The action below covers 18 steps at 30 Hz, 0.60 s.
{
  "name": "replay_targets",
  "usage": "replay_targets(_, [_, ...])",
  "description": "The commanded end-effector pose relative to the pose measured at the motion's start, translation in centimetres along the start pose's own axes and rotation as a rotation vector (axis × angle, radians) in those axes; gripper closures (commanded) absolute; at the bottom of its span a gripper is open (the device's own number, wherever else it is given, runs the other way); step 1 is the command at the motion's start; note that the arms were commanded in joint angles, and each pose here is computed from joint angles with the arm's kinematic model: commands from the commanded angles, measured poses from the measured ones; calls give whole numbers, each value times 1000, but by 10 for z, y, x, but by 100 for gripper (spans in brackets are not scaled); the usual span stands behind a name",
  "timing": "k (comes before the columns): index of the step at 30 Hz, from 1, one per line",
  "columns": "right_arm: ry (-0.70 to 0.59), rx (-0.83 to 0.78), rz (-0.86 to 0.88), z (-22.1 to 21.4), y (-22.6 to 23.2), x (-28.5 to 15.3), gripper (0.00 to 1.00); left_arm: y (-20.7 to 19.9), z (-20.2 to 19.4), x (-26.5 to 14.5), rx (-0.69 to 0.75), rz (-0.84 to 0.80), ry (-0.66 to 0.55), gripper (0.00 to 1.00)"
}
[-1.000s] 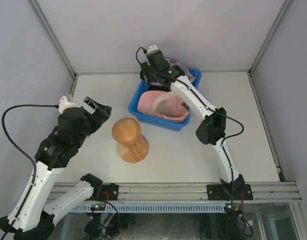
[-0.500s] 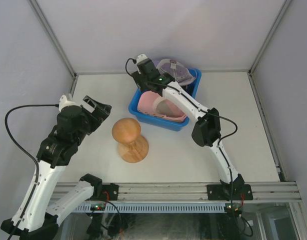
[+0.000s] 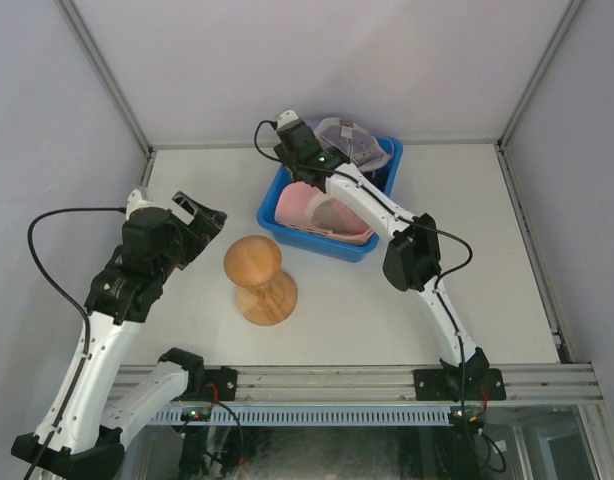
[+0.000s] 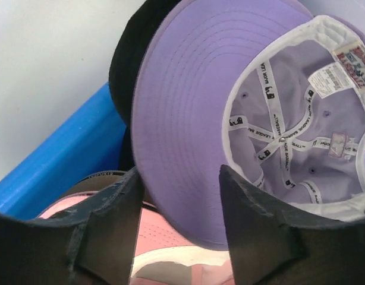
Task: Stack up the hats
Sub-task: Pick up the hat from the bin.
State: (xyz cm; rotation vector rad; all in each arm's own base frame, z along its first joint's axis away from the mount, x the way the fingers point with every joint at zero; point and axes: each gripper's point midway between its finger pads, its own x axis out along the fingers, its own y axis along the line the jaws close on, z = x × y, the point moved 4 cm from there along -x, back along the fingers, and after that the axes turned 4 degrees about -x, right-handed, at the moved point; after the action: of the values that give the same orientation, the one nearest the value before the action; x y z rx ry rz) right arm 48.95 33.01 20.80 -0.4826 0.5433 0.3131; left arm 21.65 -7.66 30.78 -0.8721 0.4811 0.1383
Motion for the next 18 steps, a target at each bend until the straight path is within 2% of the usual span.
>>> replay_targets(1, [-31,-2,-45,7,-12,3,64,-2,0,7,17,-30,3,0])
replay_targets(3, [-35,1,-57,9,-14,1,85,-1,0,7,15,-29,2,0])
replay_targets(5, [-43,1,-67,12,-16,-2,94,-1,0,7,13,-29,1,0])
replay_targets(9, [-98,-3,-98,30,-24,-22,100,-2,3,2,5,-42,-11,1])
replay_targets(18, [-239,-13,-226,76,-47,-94,100,-6,10,-19,-15,-88,-41,1])
